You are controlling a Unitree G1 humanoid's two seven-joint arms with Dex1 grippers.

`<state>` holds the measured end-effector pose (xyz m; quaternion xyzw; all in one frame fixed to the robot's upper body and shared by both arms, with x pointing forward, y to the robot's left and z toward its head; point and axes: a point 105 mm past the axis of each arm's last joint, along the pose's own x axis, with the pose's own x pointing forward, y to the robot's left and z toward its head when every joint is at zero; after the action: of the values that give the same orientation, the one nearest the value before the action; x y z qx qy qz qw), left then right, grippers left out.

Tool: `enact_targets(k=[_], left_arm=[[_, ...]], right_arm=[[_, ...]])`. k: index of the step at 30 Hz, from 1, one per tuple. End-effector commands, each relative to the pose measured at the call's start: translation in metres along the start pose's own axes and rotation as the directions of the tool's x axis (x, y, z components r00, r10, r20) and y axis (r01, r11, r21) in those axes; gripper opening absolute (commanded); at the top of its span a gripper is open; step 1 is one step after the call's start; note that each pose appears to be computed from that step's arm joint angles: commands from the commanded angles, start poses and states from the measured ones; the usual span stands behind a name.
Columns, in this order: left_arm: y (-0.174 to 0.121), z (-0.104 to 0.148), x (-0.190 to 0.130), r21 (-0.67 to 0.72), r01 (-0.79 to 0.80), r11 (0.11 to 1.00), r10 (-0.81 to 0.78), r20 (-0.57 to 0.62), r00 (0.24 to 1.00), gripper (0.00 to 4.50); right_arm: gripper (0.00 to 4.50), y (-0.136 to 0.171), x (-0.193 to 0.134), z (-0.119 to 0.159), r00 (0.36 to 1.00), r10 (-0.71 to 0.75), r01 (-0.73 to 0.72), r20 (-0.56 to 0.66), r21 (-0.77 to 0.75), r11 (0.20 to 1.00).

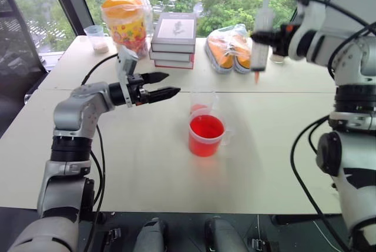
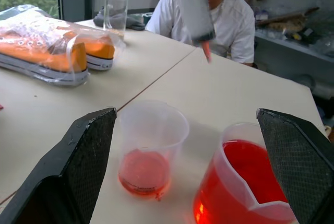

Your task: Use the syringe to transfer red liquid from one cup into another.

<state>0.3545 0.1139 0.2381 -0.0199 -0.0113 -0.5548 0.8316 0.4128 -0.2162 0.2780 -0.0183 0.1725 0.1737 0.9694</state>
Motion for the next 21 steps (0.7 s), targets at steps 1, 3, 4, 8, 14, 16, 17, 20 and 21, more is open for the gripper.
enact_targets(k=[1, 3, 4, 8, 14, 16, 17, 20, 21], left_arm=[[-0.013, 0.007, 0.001, 0.016, 0.044, 0.999, -0.044, 0.031, 0.999, 4.43], [-0.016, 0.007, 0.001, 0.010, 0.049, 0.999, -0.049, 0.036, 0.998, 4.43], [-0.017, 0.006, 0.001, 0.010, 0.049, 0.999, -0.049, 0.035, 0.998, 4.43], [-0.019, 0.004, 0.002, 0.012, 0.046, 0.999, -0.046, 0.030, 0.998, 4.43], [-0.020, 0.002, 0.001, 0.010, 0.040, 0.999, -0.041, 0.026, 0.999, 4.43], [-0.020, 0.001, 0.001, 0.009, 0.041, 0.999, -0.041, 0.023, 0.999, 4.43], [-0.021, 0.001, 0.001, 0.009, 0.040, 0.999, -0.040, 0.019, 0.999, 4.49], [-0.021, -0.001, 0.001, 0.015, 0.037, 0.999, -0.037, 0.005, 0.999, 4.50], [-0.021, -0.001, 0.000, 0.015, 0.036, 0.999, -0.036, 0.003, 0.999, 4.50]], right_arm=[[1.38, -0.035, -0.008, -0.046, 0.972, -0.094, 0.096, -0.217, 0.002, 0.995], [1.38, -0.049, -0.010, -0.060, 0.954, -0.116, 0.123, -0.276, 0.009, 0.992], [1.38, -0.055, -0.010, -0.066, 0.945, -0.126, 0.138, -0.302, 0.018, 0.990], [1.38, -0.070, -0.008, -0.094, 0.903, -0.148, 0.175, -0.404, 0.031, 0.984], [1.38, -0.072, -0.001, -0.122, 0.867, -0.127, 0.177, -0.482, 0.059, 0.982], [1.38, -0.073, 0.001, -0.128, 0.862, -0.126, 0.180, -0.491, 0.064, 0.982], [1.86, -0.073, 0.002, -0.129, 0.863, -0.125, 0.181, -0.489, 0.070, 0.981], [3.29, -0.073, 0.002, -0.126, 0.877, -0.112, 0.179, -0.468, 0.100, 0.979], [3.79, -0.073, 0.002, -0.124, 0.882, -0.108, 0.177, -0.459, 0.110, 0.978]])
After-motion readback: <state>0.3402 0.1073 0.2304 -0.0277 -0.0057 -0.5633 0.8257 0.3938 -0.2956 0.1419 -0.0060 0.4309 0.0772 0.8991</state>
